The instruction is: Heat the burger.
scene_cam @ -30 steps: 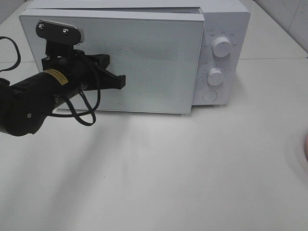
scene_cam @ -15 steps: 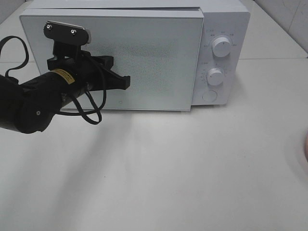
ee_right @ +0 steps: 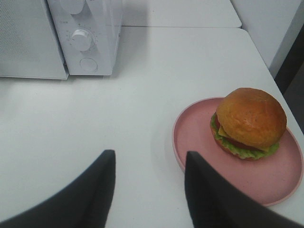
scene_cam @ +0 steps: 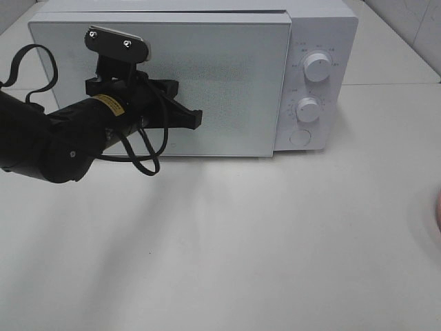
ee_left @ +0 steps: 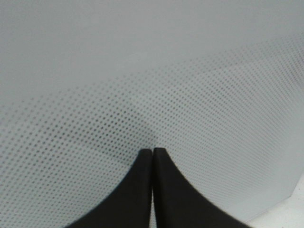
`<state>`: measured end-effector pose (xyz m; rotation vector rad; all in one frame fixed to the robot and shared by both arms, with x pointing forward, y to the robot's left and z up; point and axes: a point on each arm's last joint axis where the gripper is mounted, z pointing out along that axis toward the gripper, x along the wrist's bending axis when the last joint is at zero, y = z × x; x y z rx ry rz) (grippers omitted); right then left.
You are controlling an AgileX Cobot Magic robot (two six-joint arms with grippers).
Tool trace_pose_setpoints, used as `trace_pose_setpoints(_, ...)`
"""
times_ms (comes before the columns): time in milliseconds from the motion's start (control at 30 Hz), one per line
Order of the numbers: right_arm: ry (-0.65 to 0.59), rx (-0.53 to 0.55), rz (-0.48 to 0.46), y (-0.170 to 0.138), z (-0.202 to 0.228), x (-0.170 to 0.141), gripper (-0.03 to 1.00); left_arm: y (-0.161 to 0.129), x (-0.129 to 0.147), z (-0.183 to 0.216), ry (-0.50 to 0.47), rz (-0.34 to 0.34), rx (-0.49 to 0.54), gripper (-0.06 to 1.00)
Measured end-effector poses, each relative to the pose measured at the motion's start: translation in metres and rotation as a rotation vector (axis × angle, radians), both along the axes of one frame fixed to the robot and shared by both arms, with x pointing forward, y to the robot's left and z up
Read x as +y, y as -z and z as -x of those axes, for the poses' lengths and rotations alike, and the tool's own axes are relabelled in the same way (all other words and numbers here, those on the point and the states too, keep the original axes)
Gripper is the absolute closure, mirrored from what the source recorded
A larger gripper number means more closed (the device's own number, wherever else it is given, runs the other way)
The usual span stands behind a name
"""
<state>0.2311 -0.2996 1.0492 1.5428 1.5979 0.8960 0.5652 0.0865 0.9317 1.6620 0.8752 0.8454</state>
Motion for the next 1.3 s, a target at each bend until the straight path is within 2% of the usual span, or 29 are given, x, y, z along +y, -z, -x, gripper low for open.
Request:
trace_pose_setpoints(367,0.0,0.0,0.0,0.0,0.0,0.0,0.52,0.003,-0.016,-0.006,0.017,-0.026,-0.029,0.94)
trace_pose_setpoints(600,0.0,0.0,0.0,0.0,0.0,0.0,0.52,0.005,-0.047,-0.019,0.085,-0.078,-0.003,0.94)
trace_pose_setpoints(1200,0.0,0.0,0.0,0.0,0.0,0.0,0.52,-0.003,-0.062,-0.017,0.088,-0.053,-0.005,0.94)
trace_pose_setpoints(1300,0.0,0.0,0.0,0.0,0.0,0.0,0.52,-0.012,-0.062,-0.016,0.085,-0.045,-0.022,0.94)
